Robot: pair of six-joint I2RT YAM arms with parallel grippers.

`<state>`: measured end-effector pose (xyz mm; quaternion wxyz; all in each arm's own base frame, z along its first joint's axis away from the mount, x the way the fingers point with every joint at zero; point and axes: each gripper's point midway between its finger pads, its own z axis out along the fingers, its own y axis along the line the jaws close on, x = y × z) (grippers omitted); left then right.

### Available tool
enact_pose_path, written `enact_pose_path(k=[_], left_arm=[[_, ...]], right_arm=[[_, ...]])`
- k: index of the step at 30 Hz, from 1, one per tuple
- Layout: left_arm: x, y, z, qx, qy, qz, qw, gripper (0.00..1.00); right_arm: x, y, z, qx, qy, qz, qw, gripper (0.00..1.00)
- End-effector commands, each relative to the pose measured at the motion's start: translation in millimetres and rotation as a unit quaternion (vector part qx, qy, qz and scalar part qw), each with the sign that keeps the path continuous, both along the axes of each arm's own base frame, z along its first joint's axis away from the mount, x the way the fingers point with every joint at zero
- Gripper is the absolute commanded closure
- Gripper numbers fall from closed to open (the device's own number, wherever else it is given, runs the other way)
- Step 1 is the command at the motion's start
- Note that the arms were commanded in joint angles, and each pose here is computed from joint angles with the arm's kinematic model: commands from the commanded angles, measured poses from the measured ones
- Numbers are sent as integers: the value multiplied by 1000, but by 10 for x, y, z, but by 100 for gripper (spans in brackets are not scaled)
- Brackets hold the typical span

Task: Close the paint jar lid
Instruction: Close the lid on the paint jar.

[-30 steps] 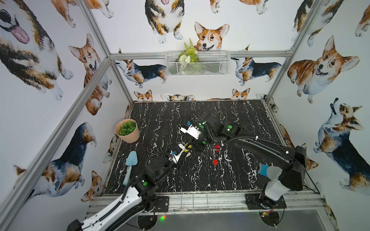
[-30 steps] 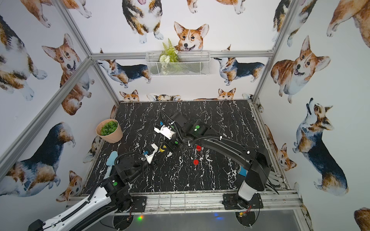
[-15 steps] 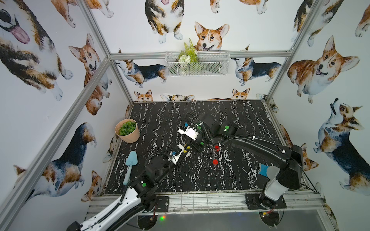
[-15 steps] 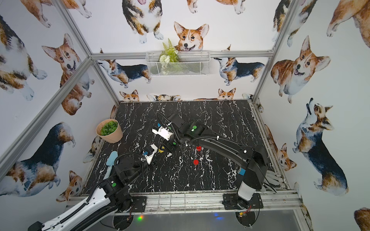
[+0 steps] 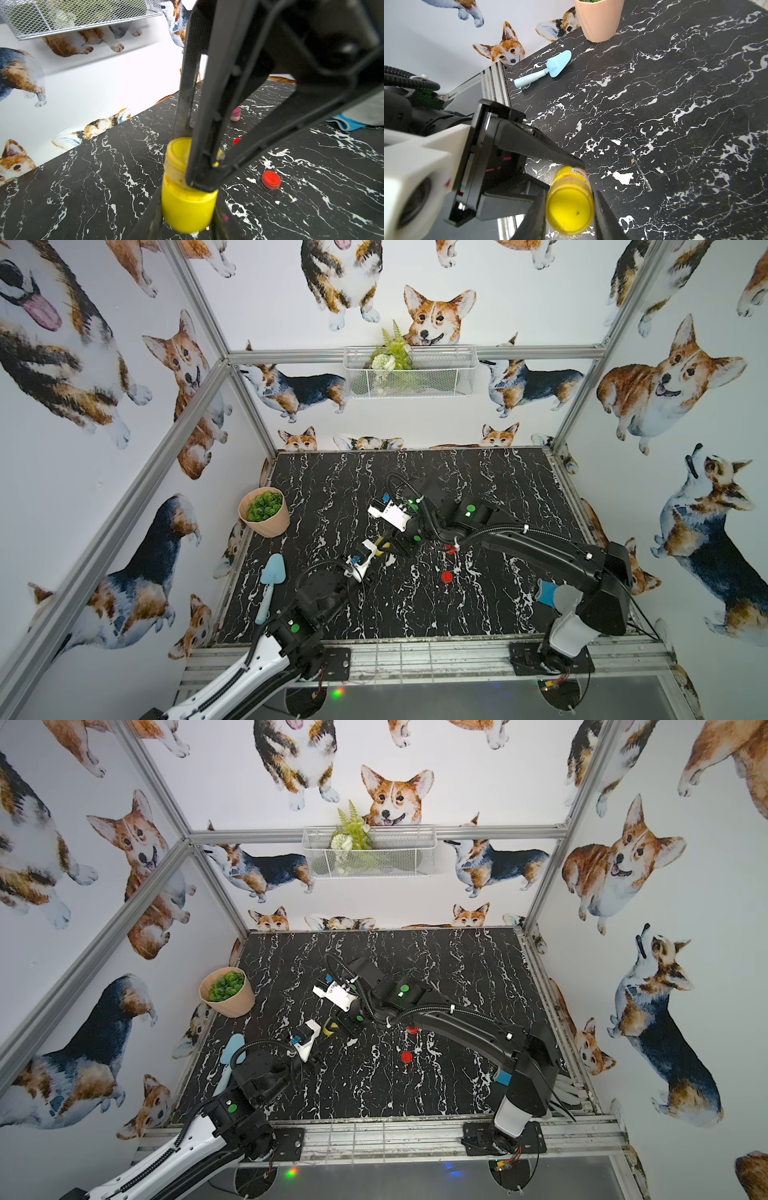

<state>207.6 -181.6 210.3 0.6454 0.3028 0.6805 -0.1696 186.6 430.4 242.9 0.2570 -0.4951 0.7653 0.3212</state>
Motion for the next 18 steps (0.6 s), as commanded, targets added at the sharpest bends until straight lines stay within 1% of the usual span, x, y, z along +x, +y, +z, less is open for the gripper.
enact_pose_path(k=[1,11,14,18], left_arm=[[18,9,361,-48,-51,6,998,69],[66,101,588,-74,-74,35,994,69],[110,137,636,-83,-78,52,992,69],[173,145,642,-82,-78,67,991,69]], right_arm=[[-110,13,-114,-14,28,9,999,64],[-12,85,-91,5,30,-26,999,64],[69,96,-113,3,25,-59,998,64],[215,104,-159,-1,24,-120,992,64]])
